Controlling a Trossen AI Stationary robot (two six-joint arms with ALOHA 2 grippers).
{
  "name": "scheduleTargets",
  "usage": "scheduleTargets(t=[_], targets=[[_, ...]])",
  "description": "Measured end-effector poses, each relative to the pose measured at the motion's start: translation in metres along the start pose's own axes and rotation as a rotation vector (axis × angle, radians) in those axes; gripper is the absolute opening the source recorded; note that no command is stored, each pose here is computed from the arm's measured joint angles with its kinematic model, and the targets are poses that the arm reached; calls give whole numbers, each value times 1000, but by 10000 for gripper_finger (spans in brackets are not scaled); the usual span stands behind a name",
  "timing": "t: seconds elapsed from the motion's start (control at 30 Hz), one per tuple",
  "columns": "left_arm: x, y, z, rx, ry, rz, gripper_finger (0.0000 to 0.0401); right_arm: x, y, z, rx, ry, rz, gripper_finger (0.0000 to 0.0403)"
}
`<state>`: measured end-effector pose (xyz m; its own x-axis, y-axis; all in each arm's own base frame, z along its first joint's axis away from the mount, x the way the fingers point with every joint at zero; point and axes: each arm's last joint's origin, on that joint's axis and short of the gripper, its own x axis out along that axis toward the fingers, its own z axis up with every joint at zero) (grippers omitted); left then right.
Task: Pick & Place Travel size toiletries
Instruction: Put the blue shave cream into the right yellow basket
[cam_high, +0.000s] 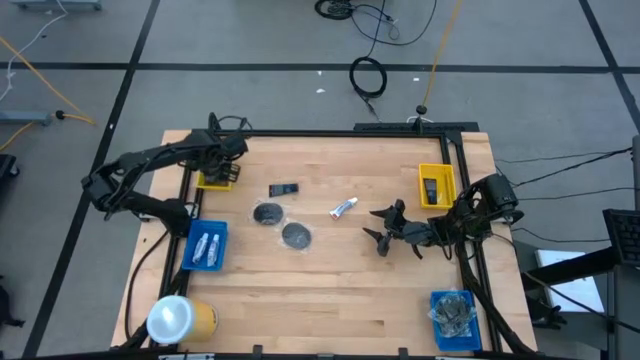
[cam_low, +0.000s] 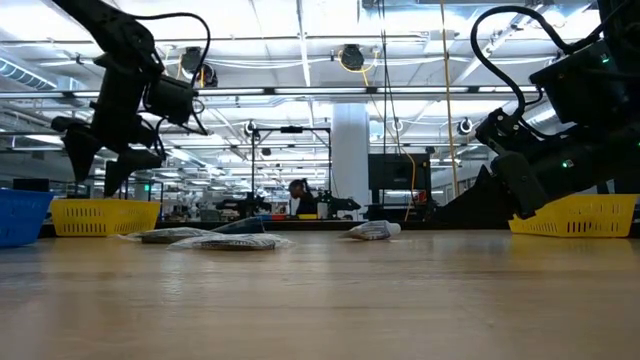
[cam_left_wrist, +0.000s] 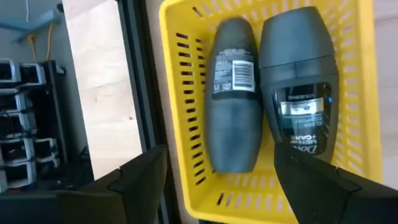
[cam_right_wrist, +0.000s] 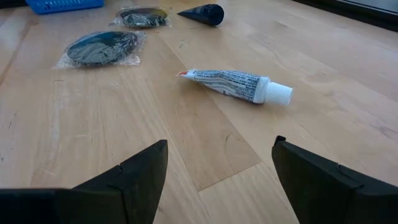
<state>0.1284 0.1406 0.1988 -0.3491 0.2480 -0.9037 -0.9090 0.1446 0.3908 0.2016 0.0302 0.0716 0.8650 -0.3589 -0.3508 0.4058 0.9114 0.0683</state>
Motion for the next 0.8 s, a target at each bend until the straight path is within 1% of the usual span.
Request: scheduleTargets(t=[0.07,0.1,0.17,0.23,0.33,0.43,0.5,0.57,0.63,0.7,0.8], targets=[[-4,-2,2,4,-16,-16,289,0,0,0,1,0,0,279],[-7,-5,3,6,-39,-43,285,0,0,0,2,0,0,279],[-13,-18,6,43,-118,-139,271,0,0,0,1,-1,1,279],[-20,-35,10,108,-236,-251,254,0,0,0,2,-2,1,279],[-30,-64,9,280,-433,-442,229,0,0,0,1,-2,1,279],[-35,-87,1,485,-597,-630,213,0,0,0,2,-2,1,279],[-34,-97,-7,641,-691,-717,211,0,0,0,9,-2,1,279],[-29,-103,-16,775,-759,-760,216,0,0,0,12,-2,2,279],[-21,-107,-26,844,-811,-774,229,0,0,0,12,-2,4,279],[-10,-110,-31,847,-842,-765,249,0,0,0,12,-2,4,279],[11,-111,-37,770,-826,-739,282,0,0,0,9,-3,5,279]])
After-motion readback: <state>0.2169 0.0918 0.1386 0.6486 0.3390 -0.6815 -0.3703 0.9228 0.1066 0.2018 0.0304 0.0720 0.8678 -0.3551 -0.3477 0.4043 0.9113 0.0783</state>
